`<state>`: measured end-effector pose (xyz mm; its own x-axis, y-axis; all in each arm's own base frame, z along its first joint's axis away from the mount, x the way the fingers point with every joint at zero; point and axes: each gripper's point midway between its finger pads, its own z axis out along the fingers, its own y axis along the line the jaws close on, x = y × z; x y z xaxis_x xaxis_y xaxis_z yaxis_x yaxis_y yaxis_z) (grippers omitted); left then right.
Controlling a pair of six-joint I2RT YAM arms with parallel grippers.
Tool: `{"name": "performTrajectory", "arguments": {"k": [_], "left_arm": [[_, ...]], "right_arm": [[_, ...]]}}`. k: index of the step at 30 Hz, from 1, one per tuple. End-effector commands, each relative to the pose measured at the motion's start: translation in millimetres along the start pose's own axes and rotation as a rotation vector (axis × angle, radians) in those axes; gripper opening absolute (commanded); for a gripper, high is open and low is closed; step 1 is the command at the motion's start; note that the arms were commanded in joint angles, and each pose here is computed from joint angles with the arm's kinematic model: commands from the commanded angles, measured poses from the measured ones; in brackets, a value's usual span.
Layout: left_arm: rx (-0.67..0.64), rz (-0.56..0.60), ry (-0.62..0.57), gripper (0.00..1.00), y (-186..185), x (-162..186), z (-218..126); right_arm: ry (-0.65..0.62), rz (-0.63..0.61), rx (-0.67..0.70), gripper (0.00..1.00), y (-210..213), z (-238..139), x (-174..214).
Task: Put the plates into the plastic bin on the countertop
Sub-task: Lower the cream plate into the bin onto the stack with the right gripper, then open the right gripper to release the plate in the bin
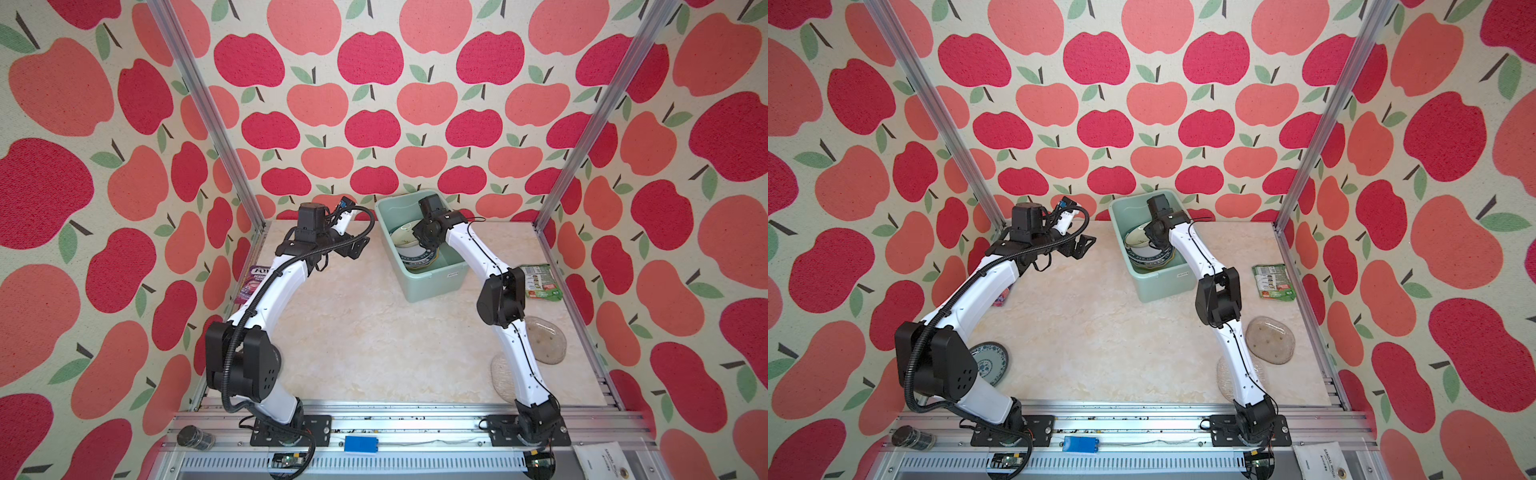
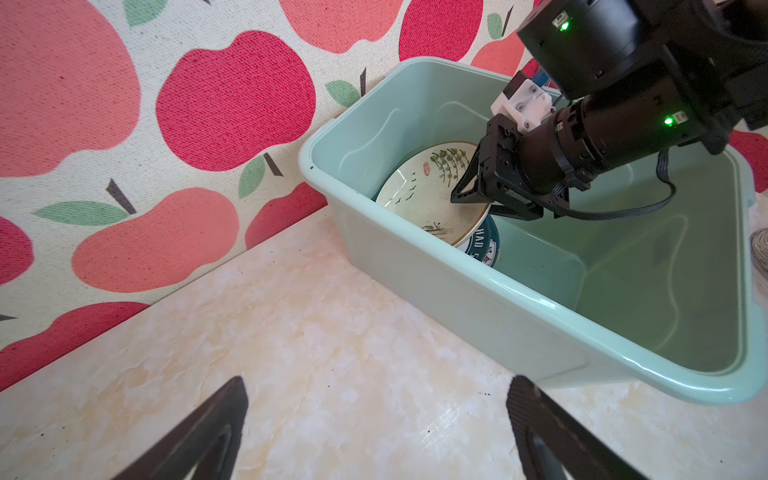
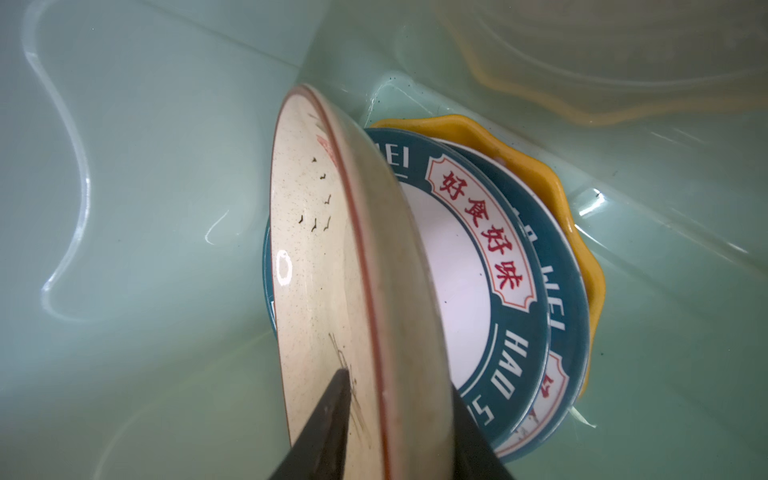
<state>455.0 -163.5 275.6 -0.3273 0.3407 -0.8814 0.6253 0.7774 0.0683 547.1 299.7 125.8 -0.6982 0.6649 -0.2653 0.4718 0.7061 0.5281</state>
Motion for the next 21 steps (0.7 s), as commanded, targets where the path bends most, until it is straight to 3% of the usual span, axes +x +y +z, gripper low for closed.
{"name": "performTrajectory", "arguments": {"k": [1,13,21], "left_arm": [[0.007,-0.001,0.019,0.99,-3,-2,0],[0.006,0.025,0.061,0.99,-5,-4,4],[0.016,0.038,0.083,0.99,-8,-7,8]], "right_arm": [[0.022,0.036,0.040,0.37,-15,11,2],[0.098,0.066,0.115,0.39,-48,31,18],[0.117,0.066,0.124,0.49,-58,39,17]]}}
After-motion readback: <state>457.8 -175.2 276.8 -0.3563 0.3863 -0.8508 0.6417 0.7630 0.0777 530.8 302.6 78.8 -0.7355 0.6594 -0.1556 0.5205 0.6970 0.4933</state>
